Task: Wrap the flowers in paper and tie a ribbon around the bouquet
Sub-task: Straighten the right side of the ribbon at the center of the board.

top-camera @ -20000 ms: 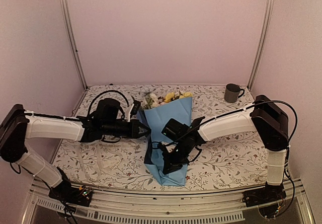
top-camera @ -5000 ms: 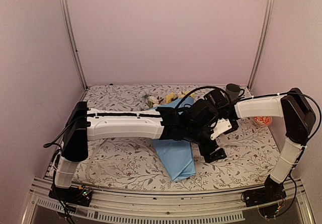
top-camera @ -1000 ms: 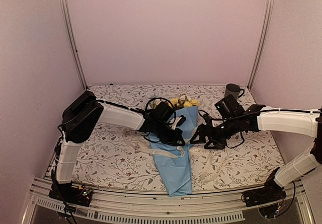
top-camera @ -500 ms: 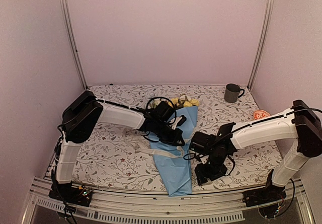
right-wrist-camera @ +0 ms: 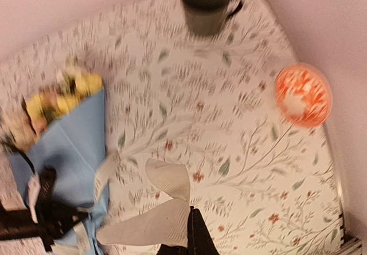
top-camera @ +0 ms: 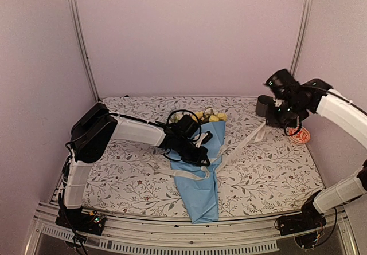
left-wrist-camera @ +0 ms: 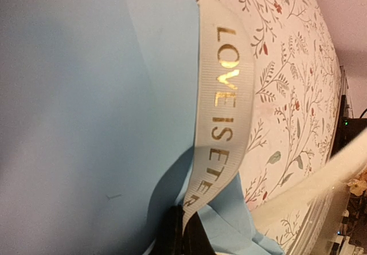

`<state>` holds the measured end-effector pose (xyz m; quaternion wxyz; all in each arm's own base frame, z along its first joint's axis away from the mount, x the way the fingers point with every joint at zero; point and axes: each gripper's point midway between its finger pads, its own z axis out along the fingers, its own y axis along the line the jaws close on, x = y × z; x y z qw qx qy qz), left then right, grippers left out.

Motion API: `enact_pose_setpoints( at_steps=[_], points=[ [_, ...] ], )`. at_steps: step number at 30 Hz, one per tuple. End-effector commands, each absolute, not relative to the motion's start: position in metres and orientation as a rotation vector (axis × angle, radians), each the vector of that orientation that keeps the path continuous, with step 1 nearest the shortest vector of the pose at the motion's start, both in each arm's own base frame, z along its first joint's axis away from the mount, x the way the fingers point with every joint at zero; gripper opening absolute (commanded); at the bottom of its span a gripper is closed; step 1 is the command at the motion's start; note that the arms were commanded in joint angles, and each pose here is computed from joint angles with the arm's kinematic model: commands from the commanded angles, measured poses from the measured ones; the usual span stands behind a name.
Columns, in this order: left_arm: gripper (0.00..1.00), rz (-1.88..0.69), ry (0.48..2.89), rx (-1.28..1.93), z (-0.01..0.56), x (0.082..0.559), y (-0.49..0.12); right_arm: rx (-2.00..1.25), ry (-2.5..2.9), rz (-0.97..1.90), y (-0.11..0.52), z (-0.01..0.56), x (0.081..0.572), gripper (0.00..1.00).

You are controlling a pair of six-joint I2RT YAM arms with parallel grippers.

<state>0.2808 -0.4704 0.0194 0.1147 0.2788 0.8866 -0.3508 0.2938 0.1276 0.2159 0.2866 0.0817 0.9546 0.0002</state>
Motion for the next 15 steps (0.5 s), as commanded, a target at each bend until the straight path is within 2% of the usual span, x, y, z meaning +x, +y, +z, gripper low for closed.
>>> enact_pose_setpoints(
  at_steps=[1,8,12,15],
  points=[
    [0.0,-0.949,2.652,0.832,0.005,0.278,-0.462,0.211,2.194,-0.048,0.077,0.352,0.31,0.0],
    [0.0,-0.941,2.655,0.836,0.005,0.278,-0.461,0.128,2.056,-0.014,0.079,0.445,0.315,0.0],
    [0.0,-0.937,2.658,0.839,0.004,0.278,-0.46,0.0,1.927,0.22,0.108,0.49,0.306,0.0],
    [0.0,-0.944,2.657,0.843,0.003,0.277,-0.461,-0.209,1.925,0.463,0.159,0.483,0.303,0.0]
  ],
)
